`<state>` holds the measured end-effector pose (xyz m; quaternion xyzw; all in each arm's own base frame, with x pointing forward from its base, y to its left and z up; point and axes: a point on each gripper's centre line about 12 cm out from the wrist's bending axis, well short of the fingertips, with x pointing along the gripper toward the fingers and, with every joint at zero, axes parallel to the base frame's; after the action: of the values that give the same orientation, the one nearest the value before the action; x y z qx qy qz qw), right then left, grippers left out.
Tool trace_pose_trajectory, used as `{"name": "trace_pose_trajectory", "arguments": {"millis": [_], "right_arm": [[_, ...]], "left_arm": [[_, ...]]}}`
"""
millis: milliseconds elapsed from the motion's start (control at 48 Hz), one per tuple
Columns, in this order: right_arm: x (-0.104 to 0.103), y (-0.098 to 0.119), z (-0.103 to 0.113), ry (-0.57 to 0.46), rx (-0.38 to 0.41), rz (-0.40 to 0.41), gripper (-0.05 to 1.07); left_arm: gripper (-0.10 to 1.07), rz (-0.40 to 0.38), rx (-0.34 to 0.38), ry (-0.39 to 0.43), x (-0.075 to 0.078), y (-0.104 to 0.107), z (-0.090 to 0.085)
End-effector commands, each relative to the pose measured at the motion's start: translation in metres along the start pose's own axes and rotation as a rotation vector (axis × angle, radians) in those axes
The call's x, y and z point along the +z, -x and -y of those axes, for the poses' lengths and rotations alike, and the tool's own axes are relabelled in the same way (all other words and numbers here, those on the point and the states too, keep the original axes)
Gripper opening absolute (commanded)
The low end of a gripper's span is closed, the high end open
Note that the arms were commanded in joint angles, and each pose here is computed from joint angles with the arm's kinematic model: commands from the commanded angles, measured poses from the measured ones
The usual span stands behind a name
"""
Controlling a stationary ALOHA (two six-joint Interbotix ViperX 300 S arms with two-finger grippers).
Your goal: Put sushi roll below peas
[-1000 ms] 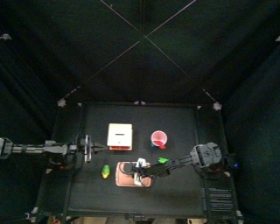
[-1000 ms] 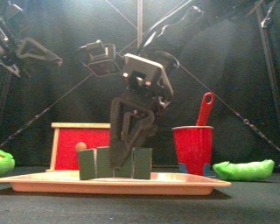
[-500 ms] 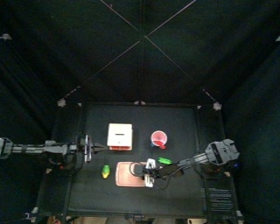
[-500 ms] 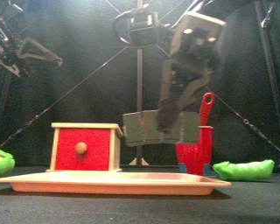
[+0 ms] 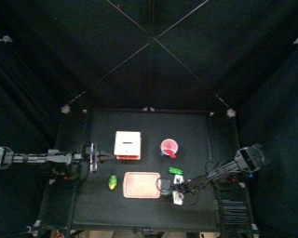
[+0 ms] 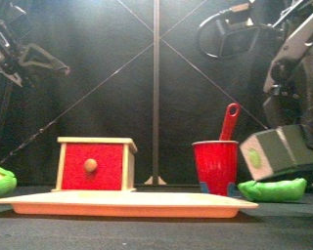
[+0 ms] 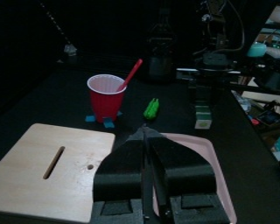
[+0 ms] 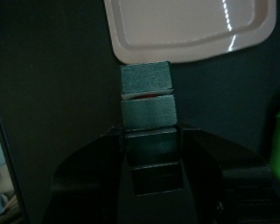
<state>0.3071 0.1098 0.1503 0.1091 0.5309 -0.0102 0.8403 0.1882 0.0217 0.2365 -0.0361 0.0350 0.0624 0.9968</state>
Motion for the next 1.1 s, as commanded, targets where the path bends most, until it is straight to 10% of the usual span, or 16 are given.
{"name": "trace_pose_trajectory", "arguments": {"millis": [0,1083], "right_arm": [[-0.001,0.012,-0.001,-0.026,0.048,0.043,0.63],[-0.021,0.006,0.017,-0.052,0.023,0.007,0.88]], "left_arm": [[0.42,0.014,0.006,0.012,0.004,-0.002,-0.001],[0.42,0.012,0.017,0.017,0.003,-0.001,-0.003]]}}
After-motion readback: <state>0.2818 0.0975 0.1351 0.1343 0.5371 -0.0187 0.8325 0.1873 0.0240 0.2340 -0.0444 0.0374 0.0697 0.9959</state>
